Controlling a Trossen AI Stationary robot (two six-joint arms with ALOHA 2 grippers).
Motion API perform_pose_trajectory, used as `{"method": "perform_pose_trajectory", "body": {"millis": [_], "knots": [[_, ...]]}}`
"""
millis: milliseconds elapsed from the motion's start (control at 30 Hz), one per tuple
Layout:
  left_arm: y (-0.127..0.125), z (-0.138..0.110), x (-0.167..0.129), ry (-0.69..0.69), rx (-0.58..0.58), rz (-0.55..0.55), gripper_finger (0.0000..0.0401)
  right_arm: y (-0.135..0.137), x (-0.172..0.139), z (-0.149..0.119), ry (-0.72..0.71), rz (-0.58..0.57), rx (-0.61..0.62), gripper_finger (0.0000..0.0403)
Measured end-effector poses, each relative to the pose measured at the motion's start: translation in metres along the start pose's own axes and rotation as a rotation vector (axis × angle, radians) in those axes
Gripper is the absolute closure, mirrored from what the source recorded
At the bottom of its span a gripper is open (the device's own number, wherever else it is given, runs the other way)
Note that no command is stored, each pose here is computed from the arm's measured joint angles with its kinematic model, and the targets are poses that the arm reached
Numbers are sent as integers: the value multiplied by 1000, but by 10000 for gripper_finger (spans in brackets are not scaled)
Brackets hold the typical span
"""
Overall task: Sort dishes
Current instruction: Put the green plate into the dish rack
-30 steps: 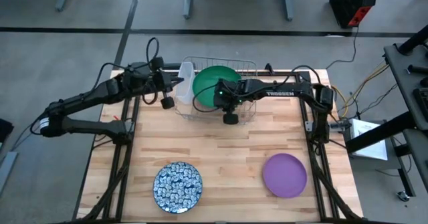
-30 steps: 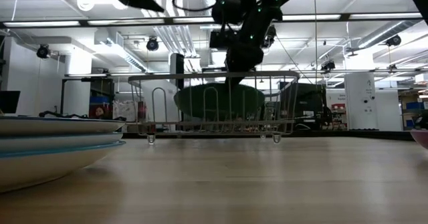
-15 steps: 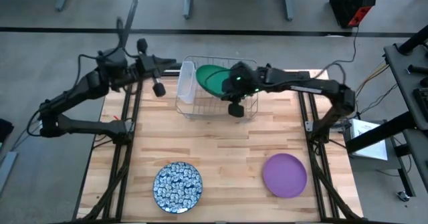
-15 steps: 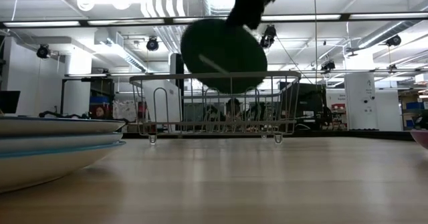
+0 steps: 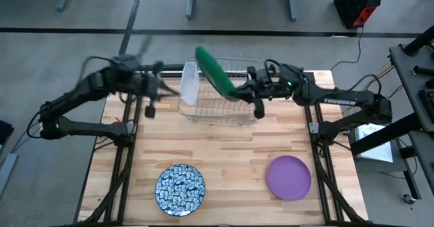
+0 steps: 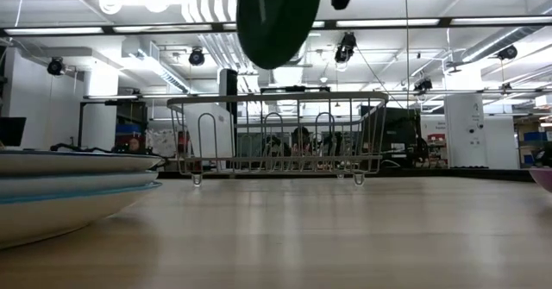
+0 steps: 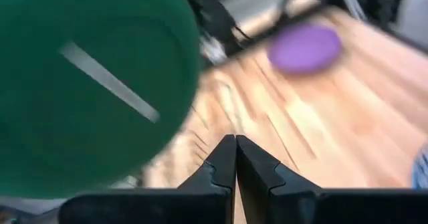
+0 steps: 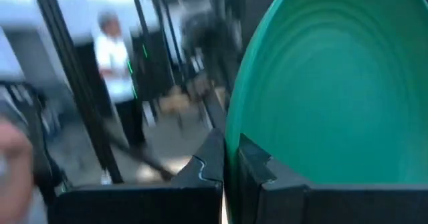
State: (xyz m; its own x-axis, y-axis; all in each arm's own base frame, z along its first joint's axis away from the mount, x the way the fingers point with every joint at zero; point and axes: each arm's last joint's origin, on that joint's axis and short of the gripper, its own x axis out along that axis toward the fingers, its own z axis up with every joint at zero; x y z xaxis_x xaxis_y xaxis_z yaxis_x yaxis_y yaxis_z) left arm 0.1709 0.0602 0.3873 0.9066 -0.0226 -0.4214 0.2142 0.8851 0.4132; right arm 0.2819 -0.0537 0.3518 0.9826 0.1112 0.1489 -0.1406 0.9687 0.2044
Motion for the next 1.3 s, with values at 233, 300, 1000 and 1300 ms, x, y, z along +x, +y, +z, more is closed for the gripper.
{"method": "perform_pose_trajectory", "body": {"millis": [233,300,1000,1300], "knots": [[-15,-44,34,71,-2,-43,401,8,-30,-42,-356,-14,36,403],[-16,-51,40,86,-10,1,401,11,-36,-54,-432,-51,50,403],[-25,-88,59,142,-118,72,401,14,-28,-108,-449,-609,129,403],[-34,-105,65,183,-144,42,401,9,-41,-99,-501,-571,191,403]]}}
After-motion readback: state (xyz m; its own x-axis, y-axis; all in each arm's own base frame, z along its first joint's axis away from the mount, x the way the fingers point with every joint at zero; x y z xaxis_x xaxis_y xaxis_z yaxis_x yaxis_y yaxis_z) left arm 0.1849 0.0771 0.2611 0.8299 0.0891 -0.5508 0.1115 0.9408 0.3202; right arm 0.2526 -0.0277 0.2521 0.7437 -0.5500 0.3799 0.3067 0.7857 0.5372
